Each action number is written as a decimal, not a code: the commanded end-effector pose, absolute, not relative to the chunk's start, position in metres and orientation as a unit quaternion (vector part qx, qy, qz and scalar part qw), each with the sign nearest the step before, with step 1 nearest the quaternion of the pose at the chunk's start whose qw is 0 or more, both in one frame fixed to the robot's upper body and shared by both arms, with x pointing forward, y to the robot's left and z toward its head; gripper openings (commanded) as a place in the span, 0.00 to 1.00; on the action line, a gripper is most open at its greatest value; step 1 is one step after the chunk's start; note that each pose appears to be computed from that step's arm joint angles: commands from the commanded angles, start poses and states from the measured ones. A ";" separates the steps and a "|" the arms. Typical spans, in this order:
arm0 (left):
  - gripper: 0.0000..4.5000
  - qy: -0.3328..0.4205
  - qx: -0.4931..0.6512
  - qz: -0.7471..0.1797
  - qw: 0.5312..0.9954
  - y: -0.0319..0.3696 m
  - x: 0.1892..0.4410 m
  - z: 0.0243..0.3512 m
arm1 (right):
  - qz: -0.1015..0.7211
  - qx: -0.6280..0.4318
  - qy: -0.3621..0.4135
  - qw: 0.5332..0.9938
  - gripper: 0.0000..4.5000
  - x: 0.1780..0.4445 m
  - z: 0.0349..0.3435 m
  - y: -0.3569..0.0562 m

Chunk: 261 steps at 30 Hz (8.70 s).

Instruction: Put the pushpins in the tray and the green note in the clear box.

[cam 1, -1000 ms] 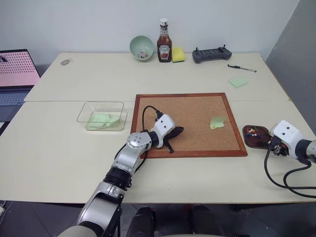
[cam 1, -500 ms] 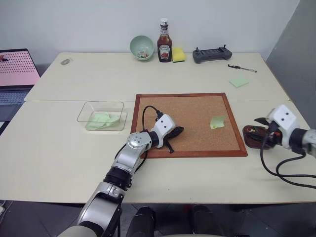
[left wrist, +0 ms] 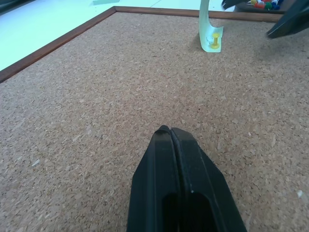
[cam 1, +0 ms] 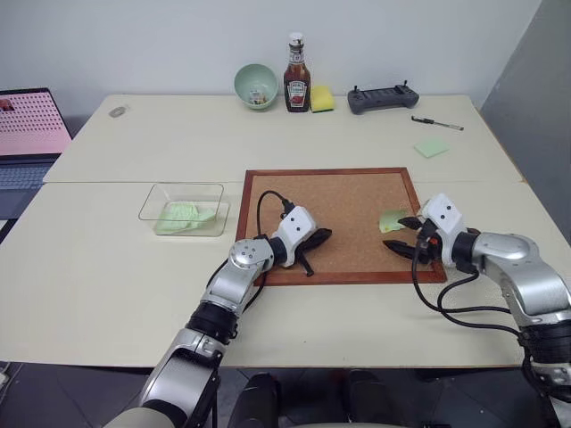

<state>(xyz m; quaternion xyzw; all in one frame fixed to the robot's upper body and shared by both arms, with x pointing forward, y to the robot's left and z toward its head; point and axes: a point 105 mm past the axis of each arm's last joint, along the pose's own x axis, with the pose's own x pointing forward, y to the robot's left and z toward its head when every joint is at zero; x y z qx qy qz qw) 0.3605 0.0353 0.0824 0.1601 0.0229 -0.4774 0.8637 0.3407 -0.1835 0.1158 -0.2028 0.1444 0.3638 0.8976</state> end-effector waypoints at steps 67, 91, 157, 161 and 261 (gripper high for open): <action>0.90 -0.070 0.165 -0.490 0.853 0.042 0.343 0.123 | 0.443 -0.340 0.021 0.830 0.00 0.344 0.153 -0.142; 0.90 -0.044 0.006 -0.518 0.854 0.006 0.351 0.142 | 0.452 -0.334 0.007 0.827 0.00 0.344 0.157 -0.129; 0.02 -0.065 0.180 -0.574 0.796 0.003 0.339 0.101 | 0.409 -0.093 0.044 0.907 0.00 0.347 0.176 -0.139; 0.02 -0.070 0.182 -0.569 0.799 0.003 0.341 0.102 | 0.406 -0.069 0.051 0.910 0.00 0.346 0.177 -0.140; 0.00 0.088 -0.273 -0.528 0.799 -0.031 0.352 0.140 | 0.386 0.092 0.031 0.917 0.00 0.333 0.201 -0.130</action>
